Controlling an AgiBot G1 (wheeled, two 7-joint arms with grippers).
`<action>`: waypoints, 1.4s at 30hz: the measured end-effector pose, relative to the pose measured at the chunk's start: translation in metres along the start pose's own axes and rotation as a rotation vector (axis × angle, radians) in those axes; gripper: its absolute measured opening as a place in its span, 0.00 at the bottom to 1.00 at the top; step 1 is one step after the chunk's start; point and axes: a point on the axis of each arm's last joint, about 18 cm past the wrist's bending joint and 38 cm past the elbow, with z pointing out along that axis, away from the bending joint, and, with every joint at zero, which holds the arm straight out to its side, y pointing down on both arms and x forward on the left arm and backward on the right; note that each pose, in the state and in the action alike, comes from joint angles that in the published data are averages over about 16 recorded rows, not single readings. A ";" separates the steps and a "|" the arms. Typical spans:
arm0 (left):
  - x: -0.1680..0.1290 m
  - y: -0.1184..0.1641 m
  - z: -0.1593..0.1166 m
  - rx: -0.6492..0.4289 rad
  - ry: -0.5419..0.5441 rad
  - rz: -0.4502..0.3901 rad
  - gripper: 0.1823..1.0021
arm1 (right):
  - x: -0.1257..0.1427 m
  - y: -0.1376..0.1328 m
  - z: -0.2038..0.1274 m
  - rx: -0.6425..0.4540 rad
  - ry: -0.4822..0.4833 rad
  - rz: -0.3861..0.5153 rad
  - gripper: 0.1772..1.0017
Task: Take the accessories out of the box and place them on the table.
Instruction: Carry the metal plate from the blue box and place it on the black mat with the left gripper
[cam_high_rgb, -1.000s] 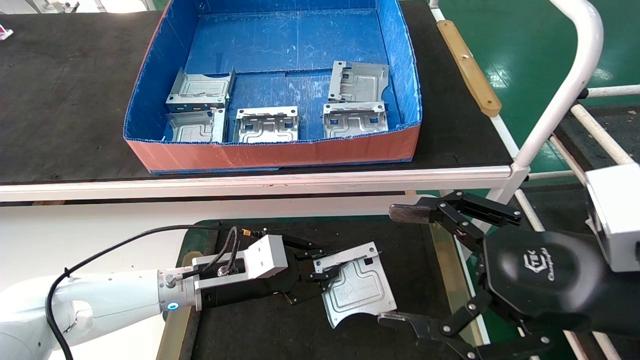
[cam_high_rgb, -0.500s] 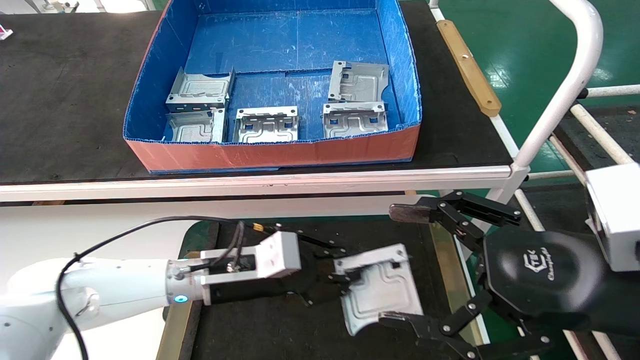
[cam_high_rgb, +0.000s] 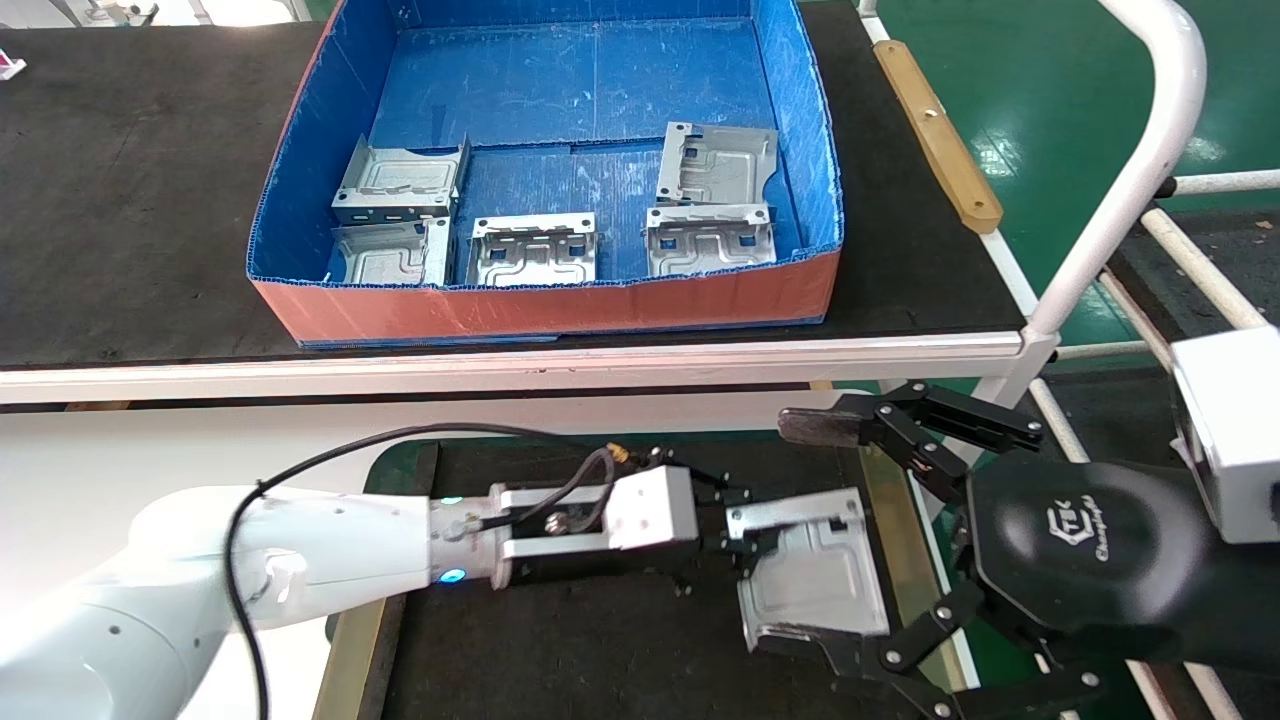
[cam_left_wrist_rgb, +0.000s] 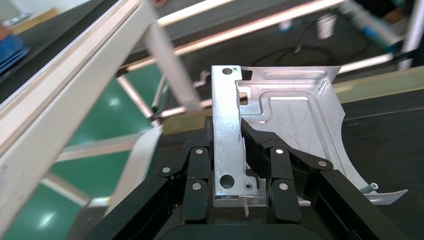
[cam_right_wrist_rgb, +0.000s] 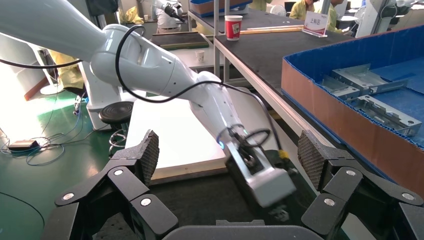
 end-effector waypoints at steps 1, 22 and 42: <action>-0.001 0.001 0.004 -0.012 -0.009 0.005 0.11 | 0.000 0.000 0.000 0.000 0.000 0.000 1.00; 0.007 0.002 0.047 -0.127 -0.063 0.007 0.11 | 0.000 0.000 0.000 0.000 0.000 0.000 1.00; 0.006 0.004 0.047 -0.132 -0.064 -0.025 0.12 | 0.000 0.000 0.000 0.000 0.000 0.000 1.00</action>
